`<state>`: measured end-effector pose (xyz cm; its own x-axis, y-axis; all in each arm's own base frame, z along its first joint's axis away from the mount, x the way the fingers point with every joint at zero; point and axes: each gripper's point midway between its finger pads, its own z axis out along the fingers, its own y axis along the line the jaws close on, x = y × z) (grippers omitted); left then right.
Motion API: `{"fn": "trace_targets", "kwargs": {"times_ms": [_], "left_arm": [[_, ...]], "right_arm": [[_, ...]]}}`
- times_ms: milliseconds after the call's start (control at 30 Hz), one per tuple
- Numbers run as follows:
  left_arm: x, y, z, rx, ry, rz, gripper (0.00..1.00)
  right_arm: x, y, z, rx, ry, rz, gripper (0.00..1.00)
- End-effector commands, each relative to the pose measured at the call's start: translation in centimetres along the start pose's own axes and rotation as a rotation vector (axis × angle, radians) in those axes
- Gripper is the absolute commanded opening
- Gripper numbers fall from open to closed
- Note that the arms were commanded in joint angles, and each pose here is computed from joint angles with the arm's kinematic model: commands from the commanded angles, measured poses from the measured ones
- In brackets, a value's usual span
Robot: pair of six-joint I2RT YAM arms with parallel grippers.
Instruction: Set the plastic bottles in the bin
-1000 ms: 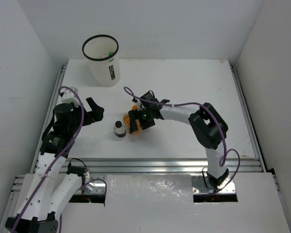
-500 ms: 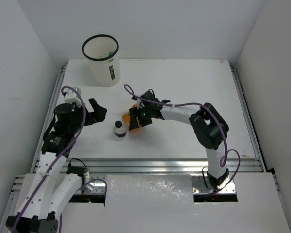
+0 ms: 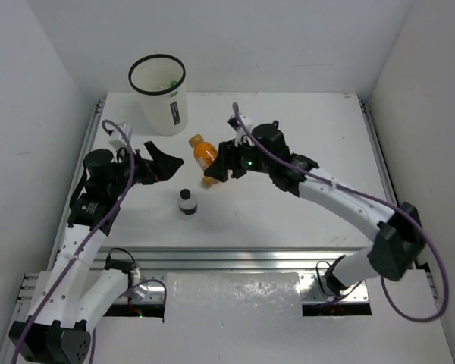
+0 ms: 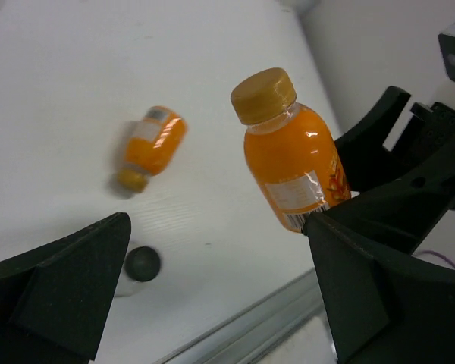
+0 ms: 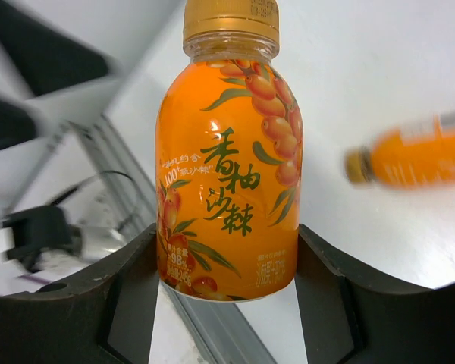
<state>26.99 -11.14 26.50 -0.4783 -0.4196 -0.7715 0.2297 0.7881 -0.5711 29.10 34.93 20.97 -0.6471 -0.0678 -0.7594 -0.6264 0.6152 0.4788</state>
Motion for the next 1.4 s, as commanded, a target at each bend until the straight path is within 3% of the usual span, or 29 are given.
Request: {"fn": "trace_targets", "kwargs": {"times_ms": [0,67,100,233,400,433,467,500,567,600,633,700,767,800,833,867,900,933,967,1067,1100,1133,1167,1200,1233,1267,1300,1367], "left_arm": [[-3.1,-7.8,-1.0,0.361,-0.031,-0.012,1.0],[-3.7,-11.1,-2.0,0.556,-0.026,-0.013,1.0],[-3.6,-12.1,-2.4,0.61,-0.026,-0.003,1.0],[-4.4,-14.2,-2.2,0.666,-0.046,0.019,1.0],[-2.1,-16.6,-0.4,0.737,0.053,0.004,0.99],[-1.8,-17.1,-0.3,0.754,0.058,0.016,0.95],[-1.1,-17.5,0.2,0.762,0.082,0.016,0.89],[-0.6,-18.3,0.0,0.787,0.098,0.025,0.6],[-0.2,-18.5,0.5,0.788,0.122,0.027,0.2],[-0.6,-18.7,0.4,0.788,0.113,0.039,0.0],[-0.6,-18.5,0.6,0.767,0.117,0.036,0.0],[-2.4,-17.7,1.8,0.646,0.055,0.037,0.0],[-4.7,-15.0,3.9,0.412,-0.014,0.025,0.0],[-8.4,-14.9,3.8,0.308,-0.107,0.031,0.0],[-10.4,-10.3,4.8,0.031,-0.185,0.014,0.0],[-12.1,-7.4,6.1,-0.116,-0.227,0.0,0.0],[-15.5,-6.8,5.7,-0.178,-0.303,-0.012,0.0],[-17.1,-4.8,6.0,-0.26,-0.339,-0.025,0.0],[-20.1,-2.1,7.0,-0.334,-0.382,-0.046,0.0],[-24.2,3.9,10.8,-0.546,-0.443,0.008,0.0],[-28.1,2.9,10.6,-0.531,-0.521,0.019,0.0],[-27.3,6.0,14.7,-0.569,-0.456,0.04,0.03],[-28.9,7.2,15.5,-0.573,-0.474,0.05,0.08],[-32.2,6.0,15.5,-0.534,-0.544,0.071,0.39],[-30.8,9.6,19.4,-0.567,-0.477,0.084,0.59],[-34.1,7.5,18.7,-0.513,-0.554,0.097,0.83],[-34.1,8.0,19.9,-0.502,-0.539,0.107,0.94],[-33.6,8.8,21.6,-0.478,-0.518,0.108,1.0]], "right_arm": [[-2.4,4.0,-2.9,-0.182,-0.149,-0.123,0.37],[-4.1,6.2,-5.1,-0.27,-0.251,-0.191,0.37],[-3.4,6.9,-5.5,-0.317,-0.243,-0.206,0.37],[-3.6,9.3,-7.8,-0.435,-0.288,-0.254,0.37],[-4.2,10.9,-9.4,-0.501,-0.332,-0.284,0.37],[-4.3,11.0,-9.7,-0.503,-0.336,-0.289,0.37],[-4.5,11.1,-9.8,-0.505,-0.345,-0.299,0.38],[-4.5,11.1,-9.9,-0.504,-0.351,-0.301,0.39],[-4.8,11.1,-10.3,-0.489,-0.363,-0.3,0.44],[-4.8,10.9,-10.3,-0.475,-0.365,-0.297,0.55],[-5.0,10.8,-10.7,-0.459,-0.383,-0.298,0.65],[-5.2,9.1,-10.6,-0.357,-0.392,-0.266,0.99],[-5.2,6.7,-10.3,-0.218,-0.382,-0.244,0.99],[-6.2,3.7,-10.2,-0.043,-0.418,-0.199,0.99],[-4.4,0.7,-10.0,0.098,-0.348,-0.149,0.99],[-3.7,-1.4,-10.5,0.21,-0.333,-0.081,0.99],[-3.4,-5.1,-11.5,0.393,-0.351,-0.022,0.99],[-1.5,-6.9,-12.0,0.471,-0.298,0.019,0.99],[-0.2,-8.4,-12.5,0.506,-0.286,0.062,0.99],[1.7,-9.1,-12.8,0.496,-0.256,0.079,0.99],[2.5,-9.5,-12.9,0.497,-0.243,0.086,0.99],[3.0,-9.4,-12.8,0.486,-0.229,0.091,0.99],[3.6,-9.5,-12.6,0.48,-0.212,0.089,0.99],[3.9,-9.4,-12.4,0.467,-0.199,0.084,0.99],[4.2,-9.1,-12.1,0.439,-0.182,0.076,0.99],[4.6,-9.0,-12.0,0.43,-0.168,0.078,0.99],[4.9,-9.1,-11.9,0.429,-0.156,0.08,0.99],[5.6,-9.2,-11.4,0.415,-0.131,0.084,0.99]]}}
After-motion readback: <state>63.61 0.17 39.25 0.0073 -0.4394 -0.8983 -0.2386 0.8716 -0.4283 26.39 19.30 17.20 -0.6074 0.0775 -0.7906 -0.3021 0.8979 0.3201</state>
